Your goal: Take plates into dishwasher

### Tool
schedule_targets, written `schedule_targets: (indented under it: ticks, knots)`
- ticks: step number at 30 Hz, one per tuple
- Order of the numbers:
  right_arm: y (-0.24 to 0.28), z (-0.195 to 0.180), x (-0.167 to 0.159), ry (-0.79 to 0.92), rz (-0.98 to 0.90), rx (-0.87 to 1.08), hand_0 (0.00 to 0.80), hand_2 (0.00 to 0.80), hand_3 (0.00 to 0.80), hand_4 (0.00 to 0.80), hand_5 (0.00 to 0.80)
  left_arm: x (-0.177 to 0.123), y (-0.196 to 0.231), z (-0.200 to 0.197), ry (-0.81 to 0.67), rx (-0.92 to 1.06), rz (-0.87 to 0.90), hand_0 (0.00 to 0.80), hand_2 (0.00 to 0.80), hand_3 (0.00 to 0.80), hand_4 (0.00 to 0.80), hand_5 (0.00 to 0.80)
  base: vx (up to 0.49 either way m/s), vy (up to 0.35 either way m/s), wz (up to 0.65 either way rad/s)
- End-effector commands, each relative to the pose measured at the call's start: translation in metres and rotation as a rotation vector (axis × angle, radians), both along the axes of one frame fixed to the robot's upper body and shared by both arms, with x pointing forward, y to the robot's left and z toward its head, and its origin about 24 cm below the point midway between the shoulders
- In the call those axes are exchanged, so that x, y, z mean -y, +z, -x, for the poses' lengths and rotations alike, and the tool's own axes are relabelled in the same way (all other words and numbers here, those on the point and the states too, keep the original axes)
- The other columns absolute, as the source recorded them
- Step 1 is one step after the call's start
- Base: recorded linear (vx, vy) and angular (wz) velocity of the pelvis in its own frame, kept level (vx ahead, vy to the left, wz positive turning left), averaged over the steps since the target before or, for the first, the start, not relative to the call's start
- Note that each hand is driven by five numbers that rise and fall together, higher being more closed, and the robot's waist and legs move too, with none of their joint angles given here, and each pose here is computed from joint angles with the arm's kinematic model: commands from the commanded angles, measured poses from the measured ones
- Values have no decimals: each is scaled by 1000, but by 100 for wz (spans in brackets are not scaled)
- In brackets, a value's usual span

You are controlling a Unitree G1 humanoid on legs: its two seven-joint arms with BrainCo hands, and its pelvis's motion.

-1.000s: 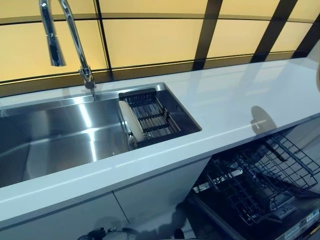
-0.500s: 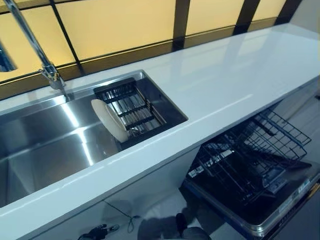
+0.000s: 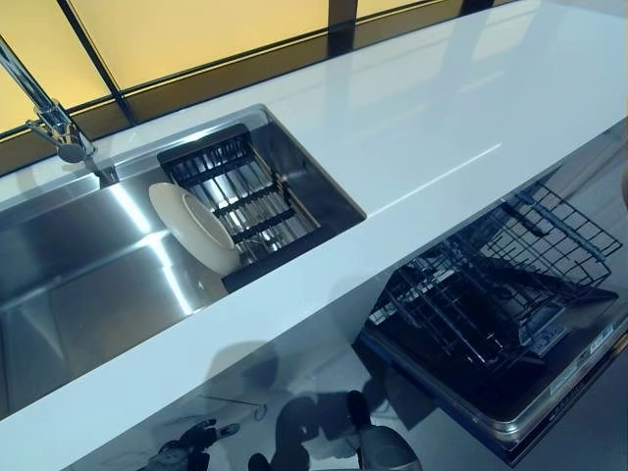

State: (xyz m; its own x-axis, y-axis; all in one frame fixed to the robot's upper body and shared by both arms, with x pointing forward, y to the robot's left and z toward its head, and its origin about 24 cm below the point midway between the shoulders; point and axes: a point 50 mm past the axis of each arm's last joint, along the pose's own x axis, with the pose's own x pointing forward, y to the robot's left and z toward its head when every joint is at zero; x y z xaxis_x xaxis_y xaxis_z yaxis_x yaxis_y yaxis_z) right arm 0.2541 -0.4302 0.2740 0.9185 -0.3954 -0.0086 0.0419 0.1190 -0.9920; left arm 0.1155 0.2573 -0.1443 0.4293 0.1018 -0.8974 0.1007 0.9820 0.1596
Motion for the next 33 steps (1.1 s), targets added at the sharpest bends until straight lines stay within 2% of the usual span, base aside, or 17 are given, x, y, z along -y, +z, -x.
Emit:
schedule_targets:
  ticks: [1, 19, 33]
  knots:
    - [5, -5, -8, 36, 62, 50, 800, 800, 800, 800, 800, -26, 11, -8, -35, 30, -85, 0, 0, 0, 0, 0, -30, -26, 3]
    - [-43, -18, -25, 66, 81, -41, 800, 800, 800, 800, 800, -18, 16, -26, -70, 73, -66, 0, 0, 0, 0, 0, -11, -3, 2]
    - [-75, -23, -16, -62, 174, -80, 800, 800, 800, 800, 800, -5, 16, -36, -102, 96, -32, 0, 0, 0, 0, 0, -11, 4, 3]
